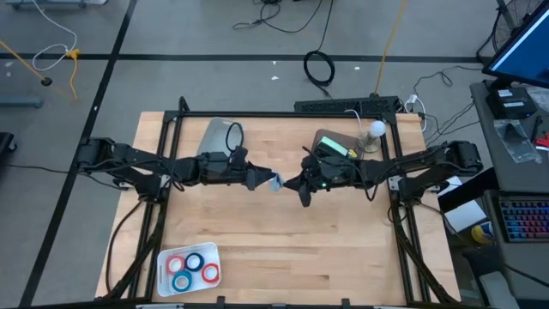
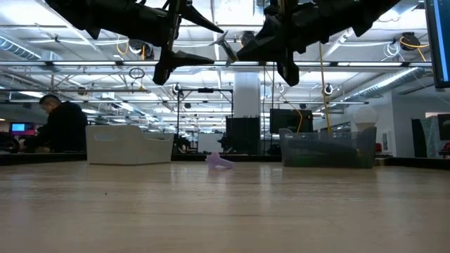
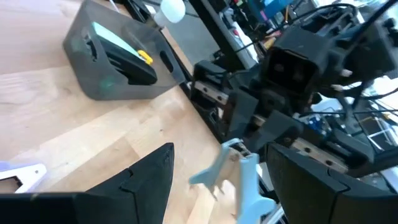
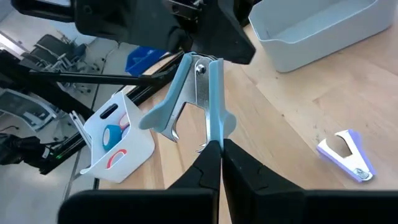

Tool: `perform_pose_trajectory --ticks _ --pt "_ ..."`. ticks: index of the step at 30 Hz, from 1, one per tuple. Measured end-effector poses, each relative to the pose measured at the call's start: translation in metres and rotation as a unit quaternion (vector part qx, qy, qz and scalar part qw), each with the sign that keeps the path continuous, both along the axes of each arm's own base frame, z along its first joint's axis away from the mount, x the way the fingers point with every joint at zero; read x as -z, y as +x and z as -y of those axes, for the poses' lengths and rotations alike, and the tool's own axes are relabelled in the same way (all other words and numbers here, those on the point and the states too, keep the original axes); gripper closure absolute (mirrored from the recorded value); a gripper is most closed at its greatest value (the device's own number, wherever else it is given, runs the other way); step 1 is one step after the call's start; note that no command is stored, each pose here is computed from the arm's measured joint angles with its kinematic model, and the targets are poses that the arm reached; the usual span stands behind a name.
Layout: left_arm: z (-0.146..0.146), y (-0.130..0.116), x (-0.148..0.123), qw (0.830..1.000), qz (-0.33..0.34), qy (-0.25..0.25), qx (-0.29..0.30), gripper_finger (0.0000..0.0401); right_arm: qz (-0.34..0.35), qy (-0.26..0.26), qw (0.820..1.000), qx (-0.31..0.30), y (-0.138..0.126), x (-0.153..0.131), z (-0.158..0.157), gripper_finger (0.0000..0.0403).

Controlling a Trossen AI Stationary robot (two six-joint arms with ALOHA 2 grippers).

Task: Pick and place Stapler, Stapler remover, tape
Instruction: Put the light blue staple remover into the gray bin

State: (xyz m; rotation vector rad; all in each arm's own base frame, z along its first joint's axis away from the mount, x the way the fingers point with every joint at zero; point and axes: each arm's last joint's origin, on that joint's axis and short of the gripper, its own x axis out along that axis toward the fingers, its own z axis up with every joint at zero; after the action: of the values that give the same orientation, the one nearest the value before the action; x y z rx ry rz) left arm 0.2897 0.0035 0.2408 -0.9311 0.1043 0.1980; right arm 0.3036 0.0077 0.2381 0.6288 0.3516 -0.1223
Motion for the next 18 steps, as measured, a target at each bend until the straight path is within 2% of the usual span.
perform_pose_trajectory --ticks 18 --pt "-0.0017 0.0012 -0.0026 0.999 -0.001 -0.016 -0.039 0.0144 0.008 0.025 0.998 0.049 0.0014 -0.0039 0.0025 0.0403"
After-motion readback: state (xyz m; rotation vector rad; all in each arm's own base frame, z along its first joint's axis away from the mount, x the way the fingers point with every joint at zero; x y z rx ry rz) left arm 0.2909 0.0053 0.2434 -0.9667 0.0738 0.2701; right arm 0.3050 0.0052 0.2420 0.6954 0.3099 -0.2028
